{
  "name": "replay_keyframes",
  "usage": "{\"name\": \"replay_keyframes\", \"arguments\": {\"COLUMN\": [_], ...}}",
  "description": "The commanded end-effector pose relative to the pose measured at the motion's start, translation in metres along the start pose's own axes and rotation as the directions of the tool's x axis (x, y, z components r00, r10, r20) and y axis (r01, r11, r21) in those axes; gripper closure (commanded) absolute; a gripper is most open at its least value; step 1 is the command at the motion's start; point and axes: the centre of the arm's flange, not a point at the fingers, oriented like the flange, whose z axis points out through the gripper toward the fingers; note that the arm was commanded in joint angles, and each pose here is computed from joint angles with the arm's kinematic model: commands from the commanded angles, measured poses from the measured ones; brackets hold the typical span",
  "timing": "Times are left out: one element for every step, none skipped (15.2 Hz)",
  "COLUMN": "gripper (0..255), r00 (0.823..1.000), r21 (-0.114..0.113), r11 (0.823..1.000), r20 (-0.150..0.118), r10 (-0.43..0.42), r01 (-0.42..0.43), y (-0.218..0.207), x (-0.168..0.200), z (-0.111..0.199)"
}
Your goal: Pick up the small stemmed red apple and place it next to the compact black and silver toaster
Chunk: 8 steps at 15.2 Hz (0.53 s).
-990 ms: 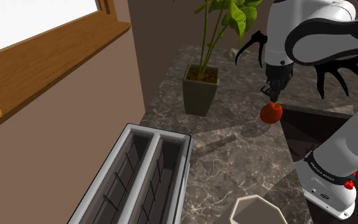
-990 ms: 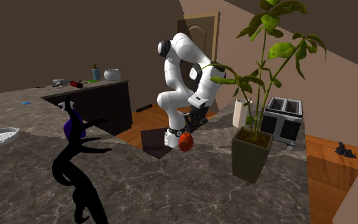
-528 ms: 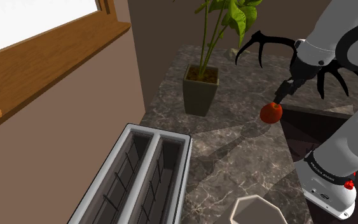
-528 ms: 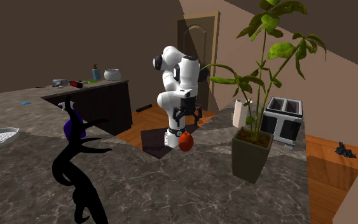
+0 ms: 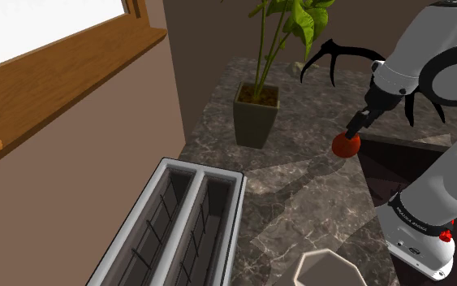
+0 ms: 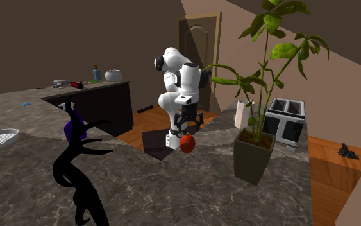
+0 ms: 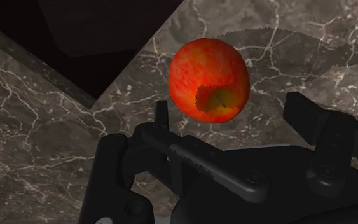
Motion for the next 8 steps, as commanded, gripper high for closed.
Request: {"name": "replay_keyframes", "arguments": {"gripper": [0, 0, 0, 0, 255, 255, 255, 255], "r00": [1.0, 1.0, 1.0, 1.0, 1.0, 1.0, 1.0, 1.0], "r21": [0.0, 0.0, 0.0, 0.0, 0.0, 0.0, 0.0, 0.0], "r11": [1.0, 1.0, 1.0, 1.0, 1.0, 1.0, 1.0, 1.0], "r20": [0.0, 0.0, 0.0, 0.0, 0.0, 0.0, 0.0, 0.0], "r10": [0.0, 0.0, 0.0, 0.0, 0.0, 0.0, 0.0, 0.0], "r01": [0.0, 0.0, 0.0, 0.0, 0.0, 0.0, 0.0, 0.0], "y": [-0.0001, -0.0001, -0.0001, -0.0001, -0.0001, -0.0001, -0.0001, -0.0001], "x": [0.0001, 0.0001, 0.0001, 0.0001, 0.0001, 0.0001, 0.0001, 0.0001], "z": [0.0004, 0.0004, 0.0004, 0.0003, 0.0003, 0.0003, 0.0003, 0.0003]}}
